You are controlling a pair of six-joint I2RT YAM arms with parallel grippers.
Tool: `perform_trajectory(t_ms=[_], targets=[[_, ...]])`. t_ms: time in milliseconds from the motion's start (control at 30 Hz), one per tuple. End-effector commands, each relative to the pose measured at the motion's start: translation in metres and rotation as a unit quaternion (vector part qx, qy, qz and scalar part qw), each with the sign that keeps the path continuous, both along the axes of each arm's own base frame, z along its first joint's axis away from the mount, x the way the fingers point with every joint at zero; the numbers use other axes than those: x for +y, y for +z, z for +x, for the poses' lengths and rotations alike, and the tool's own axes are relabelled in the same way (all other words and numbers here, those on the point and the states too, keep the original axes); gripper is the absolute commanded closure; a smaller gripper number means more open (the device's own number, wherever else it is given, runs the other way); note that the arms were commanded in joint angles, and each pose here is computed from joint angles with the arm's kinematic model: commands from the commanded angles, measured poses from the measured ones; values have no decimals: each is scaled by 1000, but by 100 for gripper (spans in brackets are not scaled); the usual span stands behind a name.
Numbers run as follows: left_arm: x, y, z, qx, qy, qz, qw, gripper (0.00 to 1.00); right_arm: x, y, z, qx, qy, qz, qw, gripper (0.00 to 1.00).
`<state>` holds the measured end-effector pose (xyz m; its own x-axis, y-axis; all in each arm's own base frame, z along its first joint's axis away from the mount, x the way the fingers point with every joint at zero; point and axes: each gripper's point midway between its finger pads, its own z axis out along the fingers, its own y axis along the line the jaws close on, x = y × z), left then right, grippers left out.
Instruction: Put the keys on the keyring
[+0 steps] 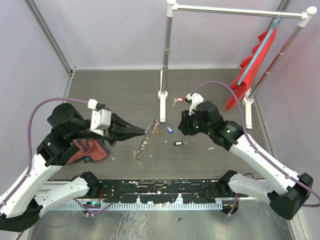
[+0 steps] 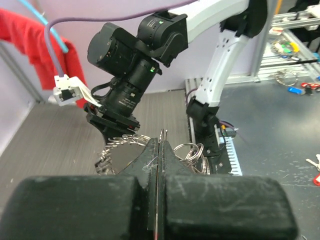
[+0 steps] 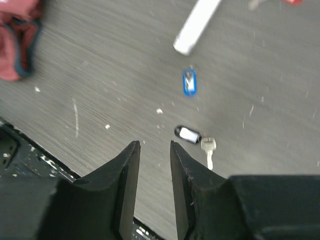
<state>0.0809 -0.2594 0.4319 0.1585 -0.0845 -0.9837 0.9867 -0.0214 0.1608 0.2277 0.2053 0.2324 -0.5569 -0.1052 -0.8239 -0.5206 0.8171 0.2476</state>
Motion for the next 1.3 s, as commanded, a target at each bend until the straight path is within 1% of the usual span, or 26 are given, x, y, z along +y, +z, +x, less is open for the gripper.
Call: perform_trajectory(t_ms=[0,100,267,300,367,433,467,567,667,800,967,1100,1267], targets=[[0,-11,23,8,61,18,998,100,-9,-14,8,63,-75,-21,995,64],[-1,-26,33,12,78,41,996,100,-10,-36,12,102,-107,-39,988,65],[0,-45,45,1,103,68,992,100,-12,-84,8,166,-105,-99,976,63],[0,-48,47,-2,107,73,992,100,-11,-89,10,170,-115,-101,973,63],[0,-54,53,-4,117,80,990,100,-13,-94,21,172,-160,-94,967,60],[1,-59,58,-6,126,84,988,100,-10,-99,30,177,-200,-75,961,59],[0,-61,61,-7,131,87,988,100,-9,-102,33,184,-217,-67,956,59],[1,-68,68,-6,145,93,985,100,-16,-118,43,199,-305,-55,930,59],[1,-75,72,-3,154,99,983,100,-18,-143,38,230,-347,-56,908,59],[1,-83,77,2,162,104,981,100,-19,-164,35,248,-385,-69,886,59],[-1,-87,78,6,157,108,982,100,-10,-180,37,248,-385,-87,885,59],[0,-88,79,8,158,107,982,100,-14,-189,40,242,-397,-108,879,59],[1,-87,79,8,159,105,982,100,-18,-200,37,244,-398,-135,874,61]])
